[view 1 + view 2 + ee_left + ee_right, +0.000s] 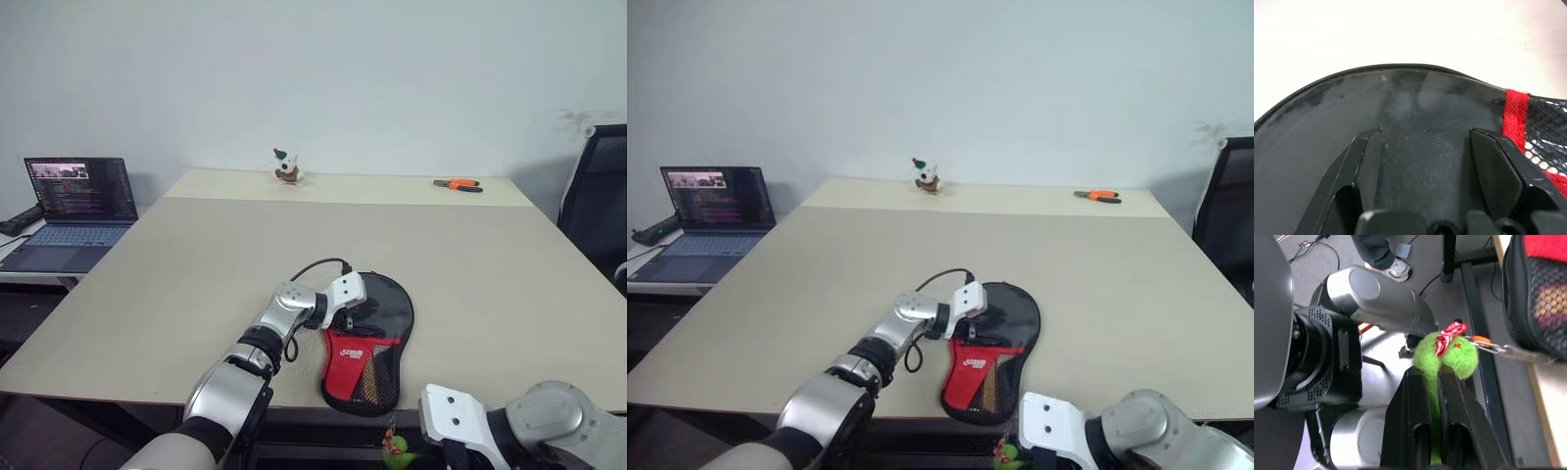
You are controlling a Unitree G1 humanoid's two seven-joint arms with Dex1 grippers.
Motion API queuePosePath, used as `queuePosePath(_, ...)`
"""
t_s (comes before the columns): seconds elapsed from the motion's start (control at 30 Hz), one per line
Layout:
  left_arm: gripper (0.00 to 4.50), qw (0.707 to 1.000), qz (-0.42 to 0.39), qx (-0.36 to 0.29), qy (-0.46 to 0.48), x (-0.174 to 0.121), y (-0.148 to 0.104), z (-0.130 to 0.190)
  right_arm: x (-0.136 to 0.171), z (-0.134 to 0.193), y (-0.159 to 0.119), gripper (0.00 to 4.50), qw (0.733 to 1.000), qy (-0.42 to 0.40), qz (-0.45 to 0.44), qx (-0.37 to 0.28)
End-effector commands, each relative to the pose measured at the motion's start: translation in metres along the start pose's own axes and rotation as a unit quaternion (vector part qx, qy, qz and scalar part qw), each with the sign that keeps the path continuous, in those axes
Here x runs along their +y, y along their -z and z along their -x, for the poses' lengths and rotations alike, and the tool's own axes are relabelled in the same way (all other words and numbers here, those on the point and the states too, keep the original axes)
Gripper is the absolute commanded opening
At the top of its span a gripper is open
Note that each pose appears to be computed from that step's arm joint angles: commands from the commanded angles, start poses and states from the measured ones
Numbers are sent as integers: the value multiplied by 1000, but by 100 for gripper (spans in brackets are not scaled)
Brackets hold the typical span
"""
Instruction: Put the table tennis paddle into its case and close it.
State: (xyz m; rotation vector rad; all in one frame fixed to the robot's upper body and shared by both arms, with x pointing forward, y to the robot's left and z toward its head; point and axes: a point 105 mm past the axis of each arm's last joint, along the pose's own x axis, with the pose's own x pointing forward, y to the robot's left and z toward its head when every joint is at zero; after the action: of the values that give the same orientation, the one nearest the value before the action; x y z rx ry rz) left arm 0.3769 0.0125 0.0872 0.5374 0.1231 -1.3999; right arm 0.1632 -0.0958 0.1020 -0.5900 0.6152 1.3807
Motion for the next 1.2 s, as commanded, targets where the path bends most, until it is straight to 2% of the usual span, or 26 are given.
queuePosePath(0.03,311,998,17,51,27,-16,26,-3,3,-3,-7,4,1000,-7,11,-8)
queuePosePath(0.07,311,998,17,50,25,-15,26,-3,0,-2,-7,4,1000,-3,8,-7)
queuePosePath(0.1,311,999,19,47,18,-13,26,0,-8,3,-8,42,1000,9,4,-8)
queuePosePath(0.13,311,999,20,46,14,-12,27,2,-13,6,-8,55,1000,16,1,-9)
queuePosePath(0.37,311,998,40,22,-32,-1,30,19,-58,42,-17,275,995,83,-37,-44)
queuePosePath(0.53,311,996,46,-18,-80,8,27,41,-108,66,-11,275,981,179,-47,-64)
queuePosePath(0.6,311,991,49,-60,-112,14,16,63,-137,72,-12,275,970,220,-41,-97)
queuePosePath(0.73,311,983,61,-97,-145,4,4,103,-169,73,-8,275,959,248,-30,-134)
queuePosePath(1.0,311,960,96,-68,-256,-30,0,182,-216,79,4,275,947,272,-31,-167)
queuePosePath(1.2,311,951,79,-60,-293,-21,-13,187,-241,103,15,275,933,315,-36,-170)
